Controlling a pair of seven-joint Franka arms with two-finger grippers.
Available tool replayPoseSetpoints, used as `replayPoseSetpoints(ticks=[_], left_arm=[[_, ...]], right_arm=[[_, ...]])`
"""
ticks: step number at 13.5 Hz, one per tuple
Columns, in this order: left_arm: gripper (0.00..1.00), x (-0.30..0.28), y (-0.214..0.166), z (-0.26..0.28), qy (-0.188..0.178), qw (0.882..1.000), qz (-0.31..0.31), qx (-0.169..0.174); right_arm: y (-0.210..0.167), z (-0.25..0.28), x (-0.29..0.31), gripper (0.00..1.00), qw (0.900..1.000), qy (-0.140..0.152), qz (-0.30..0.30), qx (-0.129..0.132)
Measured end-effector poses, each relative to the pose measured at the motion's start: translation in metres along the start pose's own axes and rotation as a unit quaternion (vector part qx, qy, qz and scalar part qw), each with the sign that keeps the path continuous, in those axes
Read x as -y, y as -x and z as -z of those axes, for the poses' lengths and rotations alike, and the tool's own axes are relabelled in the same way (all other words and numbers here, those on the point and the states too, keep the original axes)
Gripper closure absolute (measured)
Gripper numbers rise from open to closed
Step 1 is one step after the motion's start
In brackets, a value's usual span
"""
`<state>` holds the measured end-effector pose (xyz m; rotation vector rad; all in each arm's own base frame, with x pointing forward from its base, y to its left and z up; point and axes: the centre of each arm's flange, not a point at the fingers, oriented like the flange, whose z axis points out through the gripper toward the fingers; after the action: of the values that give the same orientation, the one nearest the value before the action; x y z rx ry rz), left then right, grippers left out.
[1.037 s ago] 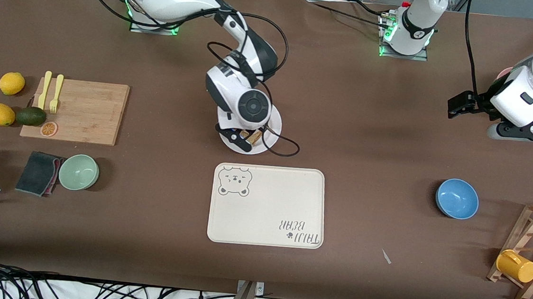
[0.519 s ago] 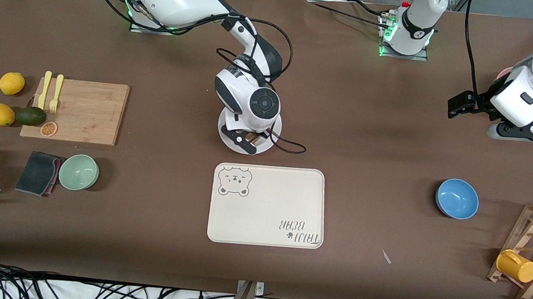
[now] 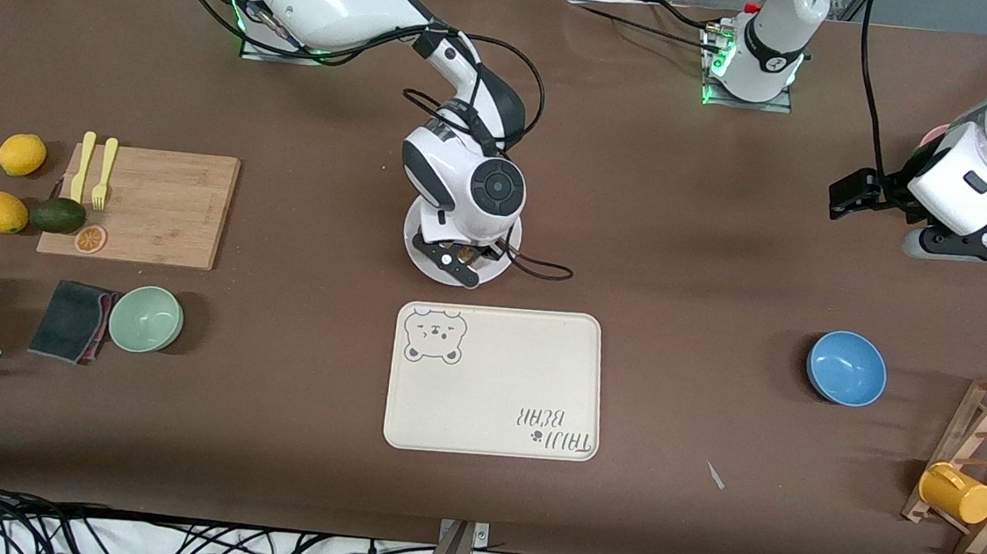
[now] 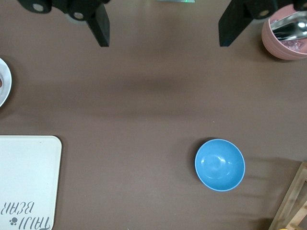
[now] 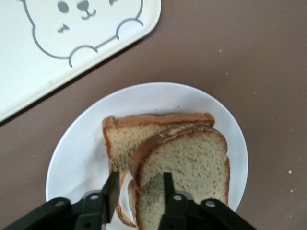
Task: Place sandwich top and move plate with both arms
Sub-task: 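Lower the bread onto the egg slice and open the right gripper, then withdraw the right gripper while the left gripper reaches toward the plate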
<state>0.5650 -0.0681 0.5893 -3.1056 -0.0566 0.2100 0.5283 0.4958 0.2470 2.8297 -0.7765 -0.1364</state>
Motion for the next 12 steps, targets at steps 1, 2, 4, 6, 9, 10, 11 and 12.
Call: replayPoseSetpoints(ticks=[1,2,4,6,9,10,11,12], left_arm=[[0.00,0.000,0.000,0.000,0.000,1.000,0.000,0.000],[0.00,0.000,0.000,0.000,0.000,1.000,0.000,0.000],[0.00,0.000,0.000,0.000,0.000,1.000,0.000,0.000],[0.00,0.000,0.000,0.000,0.000,1.000,0.000,0.000],[0.00,-0.001,0.000,0.000,0.000,1.000,-0.001,0.000],[0.00,-0.001,-0.001,0.000,0.000,1.000,-0.001,-0.002],[0.00,-0.002,-0.002,-0.002,0.001,1.000,-0.002,-0.005],[0.00,-0.003,-0.004,-0.005,0.001,1.000,-0.002,-0.009]], right_arm=[[-0.007,0.008,-0.002,0.37,1.000,-0.005,0.003,-0.003],[-0.017,0.018,-0.006,0.26,1.000,-0.006,0.009,-0.005],[-0.043,0.042,-0.023,0.04,0.999,-0.001,0.035,-0.006],[-0.080,0.073,-0.052,0.00,0.998,0.004,0.069,-0.005],[-0.141,0.117,-0.107,0.00,0.992,-0.004,0.123,0.018],[-0.162,0.131,-0.129,0.00,0.989,-0.010,0.143,0.029],[-0.183,0.143,-0.153,0.00,0.985,-0.013,0.166,0.037],[-0.205,0.152,-0.178,0.00,0.980,-0.014,0.192,0.043]])
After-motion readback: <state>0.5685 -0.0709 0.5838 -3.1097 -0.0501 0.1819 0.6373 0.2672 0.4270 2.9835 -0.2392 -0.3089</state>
